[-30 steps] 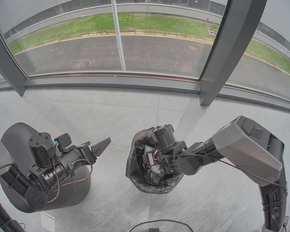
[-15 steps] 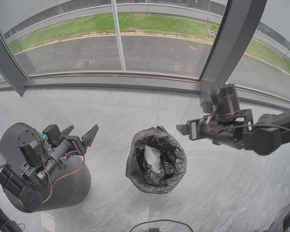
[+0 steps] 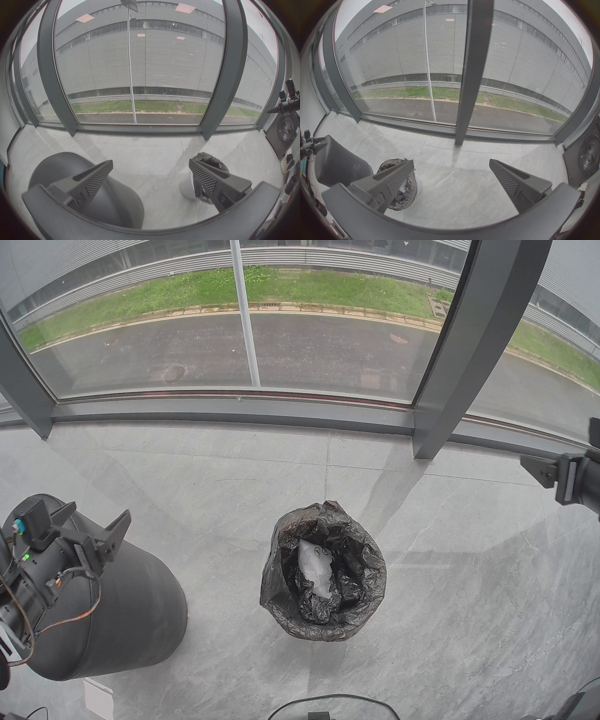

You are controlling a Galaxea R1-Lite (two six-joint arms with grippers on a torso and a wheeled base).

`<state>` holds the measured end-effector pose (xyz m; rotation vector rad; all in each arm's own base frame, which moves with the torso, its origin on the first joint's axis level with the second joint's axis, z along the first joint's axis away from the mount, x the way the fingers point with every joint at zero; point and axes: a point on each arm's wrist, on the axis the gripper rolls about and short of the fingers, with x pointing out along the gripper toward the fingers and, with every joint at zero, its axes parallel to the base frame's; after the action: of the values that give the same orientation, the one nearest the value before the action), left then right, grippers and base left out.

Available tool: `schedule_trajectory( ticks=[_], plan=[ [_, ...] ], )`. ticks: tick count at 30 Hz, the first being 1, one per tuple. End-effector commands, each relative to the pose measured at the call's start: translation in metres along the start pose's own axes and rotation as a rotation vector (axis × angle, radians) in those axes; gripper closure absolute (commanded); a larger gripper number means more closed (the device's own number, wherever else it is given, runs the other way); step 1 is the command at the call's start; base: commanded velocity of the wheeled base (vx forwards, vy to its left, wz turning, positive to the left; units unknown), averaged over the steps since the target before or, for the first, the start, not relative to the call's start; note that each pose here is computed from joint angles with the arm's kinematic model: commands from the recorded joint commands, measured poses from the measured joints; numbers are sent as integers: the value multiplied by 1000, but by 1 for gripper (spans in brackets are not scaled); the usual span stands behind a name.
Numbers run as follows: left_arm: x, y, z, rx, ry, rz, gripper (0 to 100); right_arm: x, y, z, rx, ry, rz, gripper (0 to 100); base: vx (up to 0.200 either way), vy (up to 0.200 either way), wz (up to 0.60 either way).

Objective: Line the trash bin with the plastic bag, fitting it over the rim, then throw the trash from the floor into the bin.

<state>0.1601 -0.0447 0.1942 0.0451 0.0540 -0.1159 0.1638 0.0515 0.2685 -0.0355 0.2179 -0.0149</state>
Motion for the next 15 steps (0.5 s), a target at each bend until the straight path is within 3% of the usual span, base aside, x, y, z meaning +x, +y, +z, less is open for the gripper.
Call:
schedule_trajectory(
  ticks=[1, 8, 15],
  plan=[
    [-102, 21, 18, -31, -74, 34, 0, -92, -43, -40, -15, -124, -92, 0, 0, 0, 0],
    [-122, 23, 7, -40, -35, -4, 0, -117, -55, -63, 19, -165, -234, 0, 0, 0, 0],
    [-143, 27, -5, -36, -4, 43, 0, -144, -59, -96, 46, -218, -355, 0, 0, 0, 0]
  ],
)
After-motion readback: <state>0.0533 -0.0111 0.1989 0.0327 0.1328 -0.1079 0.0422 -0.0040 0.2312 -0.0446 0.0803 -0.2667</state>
